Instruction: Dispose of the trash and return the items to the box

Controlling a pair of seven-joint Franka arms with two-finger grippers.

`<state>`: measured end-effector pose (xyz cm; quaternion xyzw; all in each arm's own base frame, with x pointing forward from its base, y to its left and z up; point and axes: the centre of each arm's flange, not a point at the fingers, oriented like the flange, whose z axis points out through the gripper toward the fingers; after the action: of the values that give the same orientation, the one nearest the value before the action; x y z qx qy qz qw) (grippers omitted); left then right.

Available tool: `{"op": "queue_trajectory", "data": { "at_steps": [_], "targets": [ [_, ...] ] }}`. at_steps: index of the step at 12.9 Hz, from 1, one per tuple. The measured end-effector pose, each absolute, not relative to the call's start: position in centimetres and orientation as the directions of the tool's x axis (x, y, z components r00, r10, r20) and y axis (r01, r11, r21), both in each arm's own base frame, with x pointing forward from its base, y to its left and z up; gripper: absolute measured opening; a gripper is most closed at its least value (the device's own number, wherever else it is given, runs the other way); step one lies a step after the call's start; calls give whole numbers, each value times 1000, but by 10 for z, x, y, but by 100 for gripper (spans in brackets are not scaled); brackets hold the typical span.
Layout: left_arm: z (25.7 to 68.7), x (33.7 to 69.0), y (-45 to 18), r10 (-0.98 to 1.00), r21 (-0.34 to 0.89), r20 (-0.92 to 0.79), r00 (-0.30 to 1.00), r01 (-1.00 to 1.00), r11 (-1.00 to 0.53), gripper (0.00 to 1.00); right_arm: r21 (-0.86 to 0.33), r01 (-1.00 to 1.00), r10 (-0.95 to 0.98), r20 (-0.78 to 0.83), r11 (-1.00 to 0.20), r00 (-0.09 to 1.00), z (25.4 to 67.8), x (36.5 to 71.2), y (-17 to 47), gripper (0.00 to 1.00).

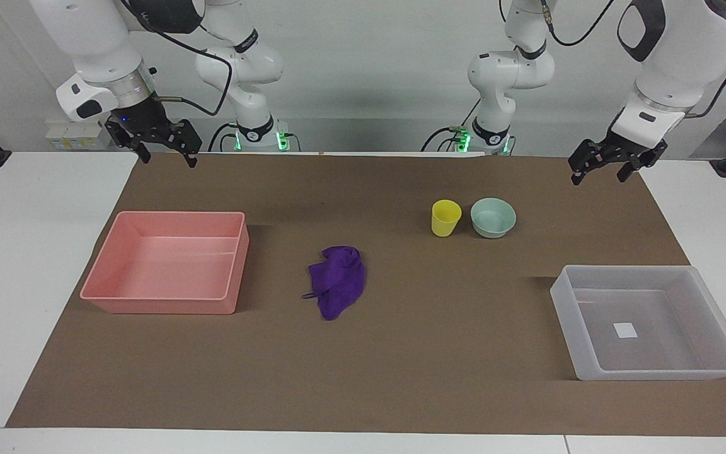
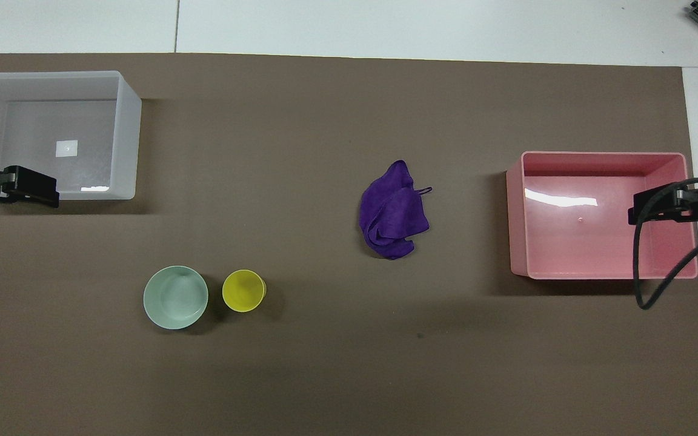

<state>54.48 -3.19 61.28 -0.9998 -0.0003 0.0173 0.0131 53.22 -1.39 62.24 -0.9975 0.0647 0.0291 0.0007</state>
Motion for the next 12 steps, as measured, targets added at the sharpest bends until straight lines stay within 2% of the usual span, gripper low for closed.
{"op": "queue_trajectory", "data": {
  "at_steps": [6, 9, 12],
  "targets": [
    [612, 541, -32, 2, -28, -61, 998, 0, -1000, 100, -5, -114, -114, 9, -993, 993, 620, 541, -6, 100],
    [610, 540, -33, 1, -28, -68, 998, -1, -1000, 100, -11, -83, -83, 51, -997, 995, 581, 561, 62, 100],
    [606, 539, -32, 1, -29, -83, 997, -1, -1000, 100, -12, -44, -45, 68, -999, 997, 524, 584, 138, 100]
  ]
}}
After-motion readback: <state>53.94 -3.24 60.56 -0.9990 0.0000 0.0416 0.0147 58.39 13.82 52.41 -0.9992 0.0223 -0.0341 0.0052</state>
